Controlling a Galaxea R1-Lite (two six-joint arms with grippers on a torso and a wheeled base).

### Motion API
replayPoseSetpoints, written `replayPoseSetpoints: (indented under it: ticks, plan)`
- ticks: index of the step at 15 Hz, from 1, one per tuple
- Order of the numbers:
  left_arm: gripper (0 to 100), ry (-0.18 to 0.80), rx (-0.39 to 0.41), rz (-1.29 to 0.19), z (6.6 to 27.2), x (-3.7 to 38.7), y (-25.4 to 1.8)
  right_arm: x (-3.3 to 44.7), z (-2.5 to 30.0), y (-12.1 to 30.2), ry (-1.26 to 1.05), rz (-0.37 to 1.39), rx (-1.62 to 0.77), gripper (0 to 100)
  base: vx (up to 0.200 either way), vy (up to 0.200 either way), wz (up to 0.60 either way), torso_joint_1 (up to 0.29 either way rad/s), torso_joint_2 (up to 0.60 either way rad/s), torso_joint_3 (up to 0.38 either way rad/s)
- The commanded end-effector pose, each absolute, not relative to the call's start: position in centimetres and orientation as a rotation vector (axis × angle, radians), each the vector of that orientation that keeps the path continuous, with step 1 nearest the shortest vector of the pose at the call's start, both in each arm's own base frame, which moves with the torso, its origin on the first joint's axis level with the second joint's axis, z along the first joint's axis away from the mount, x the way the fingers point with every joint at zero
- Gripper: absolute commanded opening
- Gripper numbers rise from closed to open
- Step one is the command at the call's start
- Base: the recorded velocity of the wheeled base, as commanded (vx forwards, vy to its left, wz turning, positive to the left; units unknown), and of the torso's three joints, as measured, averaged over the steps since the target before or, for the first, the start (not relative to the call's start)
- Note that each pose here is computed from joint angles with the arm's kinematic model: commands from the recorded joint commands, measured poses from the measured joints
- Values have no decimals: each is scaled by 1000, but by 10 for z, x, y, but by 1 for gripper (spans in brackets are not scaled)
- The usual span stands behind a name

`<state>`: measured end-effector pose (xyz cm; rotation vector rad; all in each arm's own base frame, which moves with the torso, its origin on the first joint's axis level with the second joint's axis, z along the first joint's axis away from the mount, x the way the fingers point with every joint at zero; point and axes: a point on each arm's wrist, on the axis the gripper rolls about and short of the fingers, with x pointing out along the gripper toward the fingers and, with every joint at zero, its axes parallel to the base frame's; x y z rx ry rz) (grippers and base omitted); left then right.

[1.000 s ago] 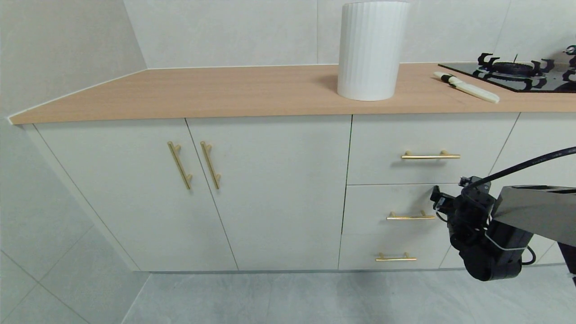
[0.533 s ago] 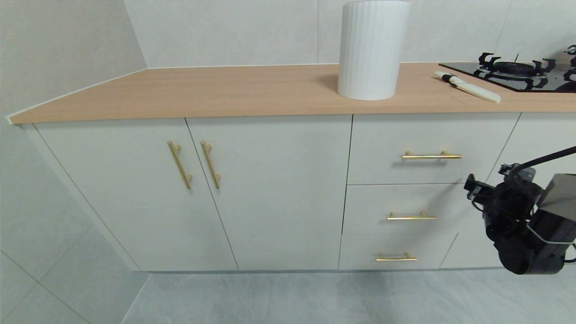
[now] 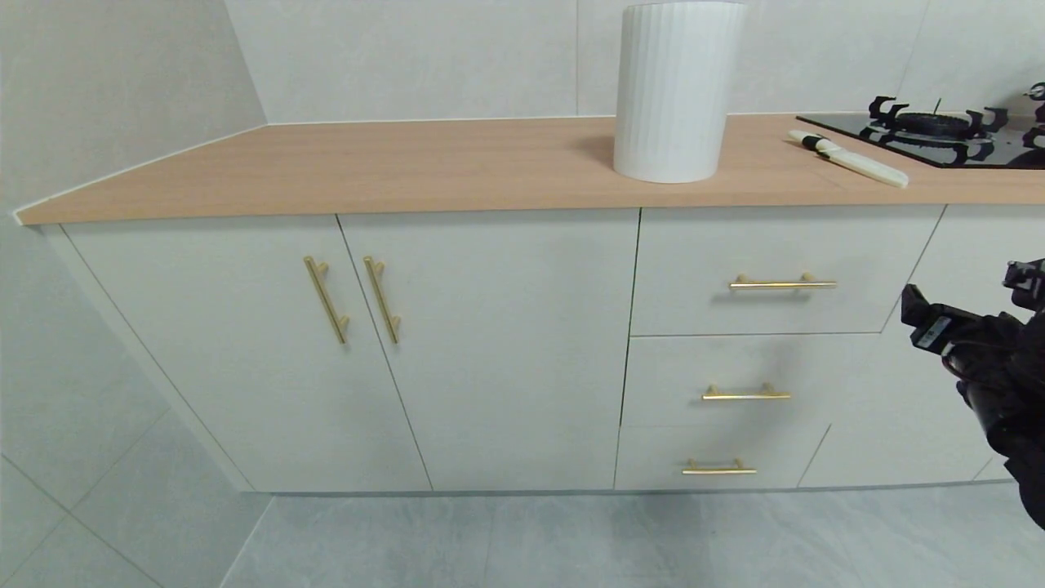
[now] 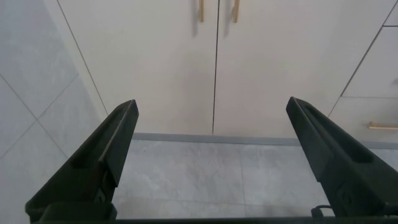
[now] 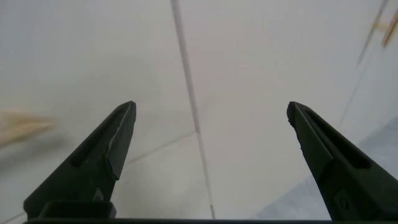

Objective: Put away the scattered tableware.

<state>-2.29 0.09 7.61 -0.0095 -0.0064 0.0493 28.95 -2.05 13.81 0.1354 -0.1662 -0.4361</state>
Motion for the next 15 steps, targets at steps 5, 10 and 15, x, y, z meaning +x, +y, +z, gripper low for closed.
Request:
replayPoseSetpoints:
  ticks: [5, 10, 15]
  plan:
    - [100, -6, -11, 51, 76, -23, 1, 143, 153, 49, -152, -189, 139, 100, 0, 0, 0, 0, 0, 0]
    - [100, -6, -9, 51, 76, -23, 1, 99, 166, 18, -198, -438, 190, 100, 0, 0, 0, 0, 0, 0]
    - [100, -6, -9, 51, 76, -23, 1, 40, 163, -13, -289, -702, 190, 100, 0, 0, 0, 0, 0, 0]
